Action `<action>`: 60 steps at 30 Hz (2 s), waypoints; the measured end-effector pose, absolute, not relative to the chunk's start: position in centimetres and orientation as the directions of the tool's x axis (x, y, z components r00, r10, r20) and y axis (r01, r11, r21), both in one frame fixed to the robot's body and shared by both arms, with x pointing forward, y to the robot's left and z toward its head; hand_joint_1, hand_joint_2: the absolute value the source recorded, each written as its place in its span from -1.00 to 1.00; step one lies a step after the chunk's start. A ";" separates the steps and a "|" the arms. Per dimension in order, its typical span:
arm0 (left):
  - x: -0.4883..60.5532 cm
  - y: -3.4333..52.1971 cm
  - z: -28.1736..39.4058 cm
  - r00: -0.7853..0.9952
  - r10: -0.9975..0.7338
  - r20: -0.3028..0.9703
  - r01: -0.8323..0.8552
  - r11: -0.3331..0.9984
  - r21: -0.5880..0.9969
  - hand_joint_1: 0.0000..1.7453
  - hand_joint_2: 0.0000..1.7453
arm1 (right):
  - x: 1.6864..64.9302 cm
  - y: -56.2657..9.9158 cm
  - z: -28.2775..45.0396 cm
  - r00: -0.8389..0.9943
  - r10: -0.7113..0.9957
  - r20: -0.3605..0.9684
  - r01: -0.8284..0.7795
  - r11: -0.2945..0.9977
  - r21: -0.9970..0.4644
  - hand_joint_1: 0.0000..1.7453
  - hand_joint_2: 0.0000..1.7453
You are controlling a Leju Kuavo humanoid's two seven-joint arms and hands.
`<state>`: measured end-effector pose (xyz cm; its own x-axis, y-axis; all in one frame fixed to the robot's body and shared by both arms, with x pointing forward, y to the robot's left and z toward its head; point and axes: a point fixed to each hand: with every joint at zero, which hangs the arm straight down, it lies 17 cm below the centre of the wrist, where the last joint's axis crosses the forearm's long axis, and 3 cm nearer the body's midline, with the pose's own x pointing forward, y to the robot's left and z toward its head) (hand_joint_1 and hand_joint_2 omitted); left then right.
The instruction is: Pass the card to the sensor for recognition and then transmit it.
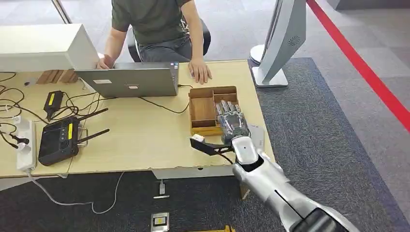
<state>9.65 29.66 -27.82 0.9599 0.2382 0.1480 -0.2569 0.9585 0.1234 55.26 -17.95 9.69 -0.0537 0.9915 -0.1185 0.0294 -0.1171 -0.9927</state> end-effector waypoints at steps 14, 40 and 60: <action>9.5 29.5 -27.8 0.963 0.231 0.139 -0.248 0.962 0.117 -1.00 1.00 | 57.8 -19.1 18.9 -0.031 0.975 -0.221 0.185 -0.212 -0.960 -1.00 1.00; 9.7 29.9 -27.8 0.958 0.244 0.150 -0.262 0.958 0.115 -1.00 1.00 | 55.4 -20.8 17.7 -0.019 0.982 -0.186 0.166 -0.180 -0.970 -1.00 1.00; 9.9 30.6 -27.8 0.962 0.220 0.161 -0.239 0.964 0.113 -1.00 1.00 | 53.2 -21.9 19.3 -0.024 0.990 -0.136 0.195 -0.129 -0.972 -1.00 1.00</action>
